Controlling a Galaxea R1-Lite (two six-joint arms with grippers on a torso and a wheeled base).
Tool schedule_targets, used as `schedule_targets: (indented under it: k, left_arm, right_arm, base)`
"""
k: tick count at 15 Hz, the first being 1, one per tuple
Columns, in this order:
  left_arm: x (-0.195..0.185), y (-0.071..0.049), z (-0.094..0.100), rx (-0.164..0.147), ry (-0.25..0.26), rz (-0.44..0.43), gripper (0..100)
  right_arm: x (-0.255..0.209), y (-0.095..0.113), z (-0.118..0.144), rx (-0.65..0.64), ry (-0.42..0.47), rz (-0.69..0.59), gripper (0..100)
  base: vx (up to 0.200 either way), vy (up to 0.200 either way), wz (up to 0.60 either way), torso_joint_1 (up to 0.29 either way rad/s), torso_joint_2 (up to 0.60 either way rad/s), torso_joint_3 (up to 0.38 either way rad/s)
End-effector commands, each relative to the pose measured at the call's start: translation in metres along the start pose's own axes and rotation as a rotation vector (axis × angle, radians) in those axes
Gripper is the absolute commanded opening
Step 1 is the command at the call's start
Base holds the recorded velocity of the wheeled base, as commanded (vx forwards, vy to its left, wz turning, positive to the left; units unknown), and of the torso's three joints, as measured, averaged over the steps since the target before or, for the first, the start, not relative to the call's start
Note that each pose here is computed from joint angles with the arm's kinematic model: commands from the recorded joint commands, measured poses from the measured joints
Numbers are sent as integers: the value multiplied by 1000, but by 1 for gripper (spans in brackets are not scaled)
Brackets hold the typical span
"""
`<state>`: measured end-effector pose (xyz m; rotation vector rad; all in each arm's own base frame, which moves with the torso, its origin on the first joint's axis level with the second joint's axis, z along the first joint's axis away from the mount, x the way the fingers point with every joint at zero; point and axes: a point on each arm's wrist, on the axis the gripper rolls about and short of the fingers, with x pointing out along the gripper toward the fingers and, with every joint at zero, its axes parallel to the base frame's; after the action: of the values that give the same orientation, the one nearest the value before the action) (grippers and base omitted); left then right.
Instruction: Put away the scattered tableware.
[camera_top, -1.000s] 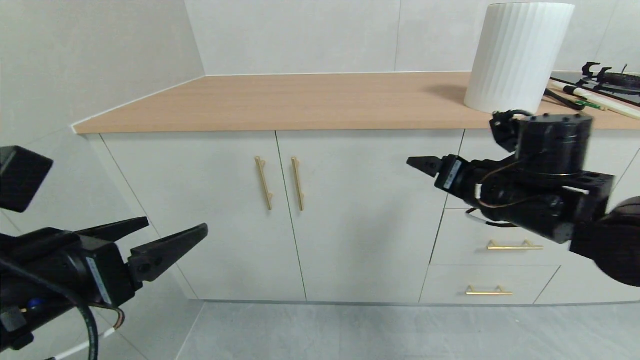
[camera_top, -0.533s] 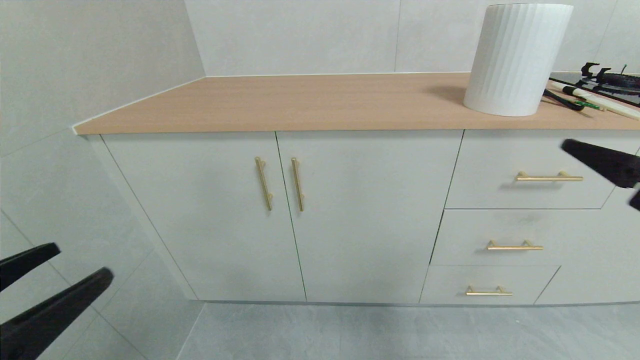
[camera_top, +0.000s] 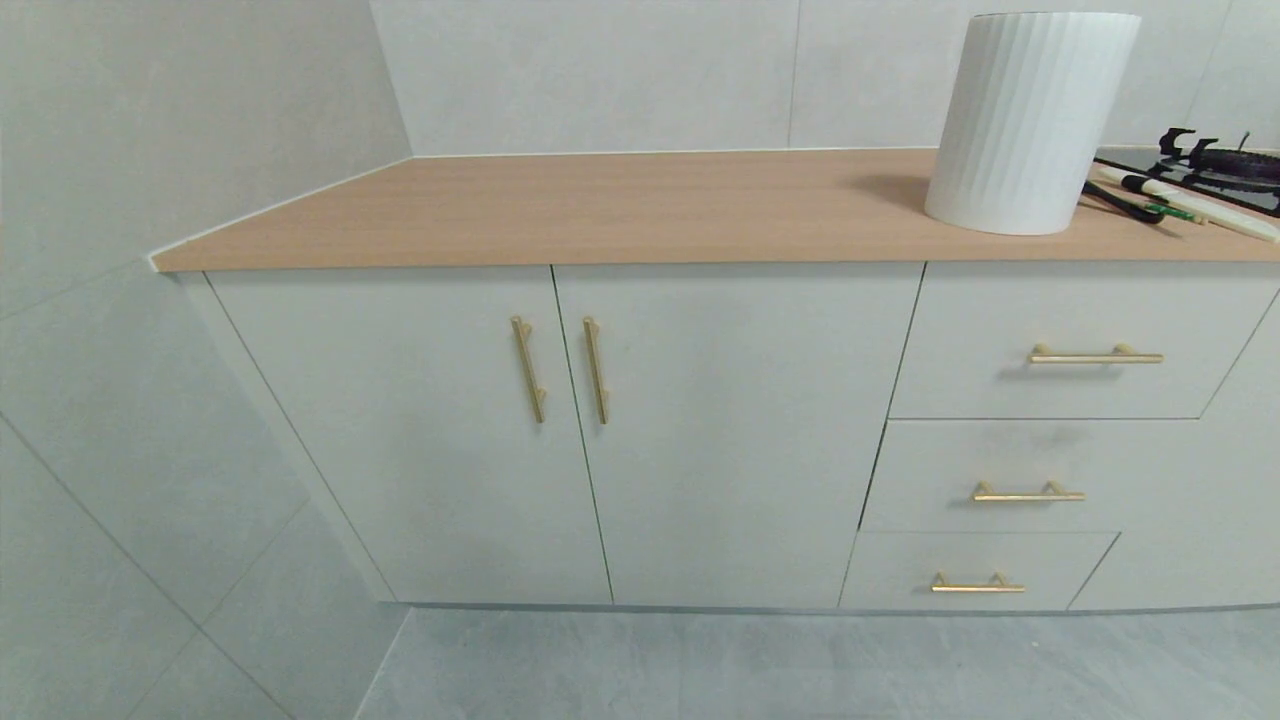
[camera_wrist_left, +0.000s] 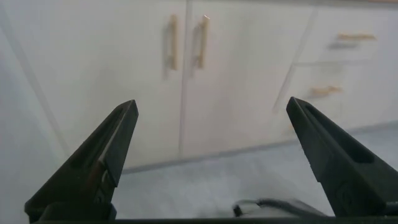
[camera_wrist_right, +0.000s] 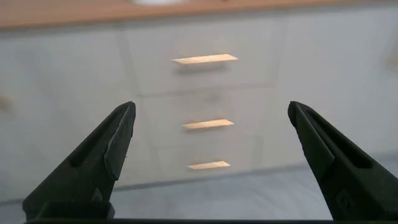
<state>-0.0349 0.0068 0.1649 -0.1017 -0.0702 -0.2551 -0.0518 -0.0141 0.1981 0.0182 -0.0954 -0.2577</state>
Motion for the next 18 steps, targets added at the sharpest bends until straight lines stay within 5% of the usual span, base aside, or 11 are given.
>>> schedule_targets:
  k: [1, 5, 6, 7, 9, 10, 14, 18]
  left_arm:
    - [-7, -1, -12, 33, -59, 153, 100]
    - [-9, -5, -28, 76, -105, 271, 100]
    - [-4, -2, -54, 112, -43, 252, 100]
    - [0, 1, -66, 113, -9, 277, 100]
    - [5, 4, -84, 116, 32, 279, 100]
    - [6, 5, -89, 143, 67, 270, 100]
    - [6, 4, -90, 151, 79, 220, 100]
    - [6, 4, -91, 143, 80, 220, 100]
  right_arm:
    - [-24, 1, -33, -32, -54, -105, 100]
    - [-13, 3, -56, -56, 30, -139, 100]
    - [-7, 4, -76, -72, 81, -135, 100]
    - [-2, 5, -89, -71, 101, -124, 100]
    - [8, 9, -107, -54, 77, -79, 100]
    - [14, 13, -116, -26, 12, 50, 100]
    - [13, 16, -125, -10, 99, 207, 100]
    - [13, 17, -125, -18, 98, 213, 100]
  base:
    - [0, 0, 0, 0, 0, 0]
    - [0, 0, 0, 0, 0, 0]
    - [0, 0, 0, 0, 0, 0]
    - [0, 0, 0, 0, 0, 0]
    - [0, 0, 0, 0, 0, 0]
    - [0, 0, 0, 0, 0, 0]
    - [0, 0, 0, 0, 0, 0]
    - [0, 0, 0, 0, 0, 0]
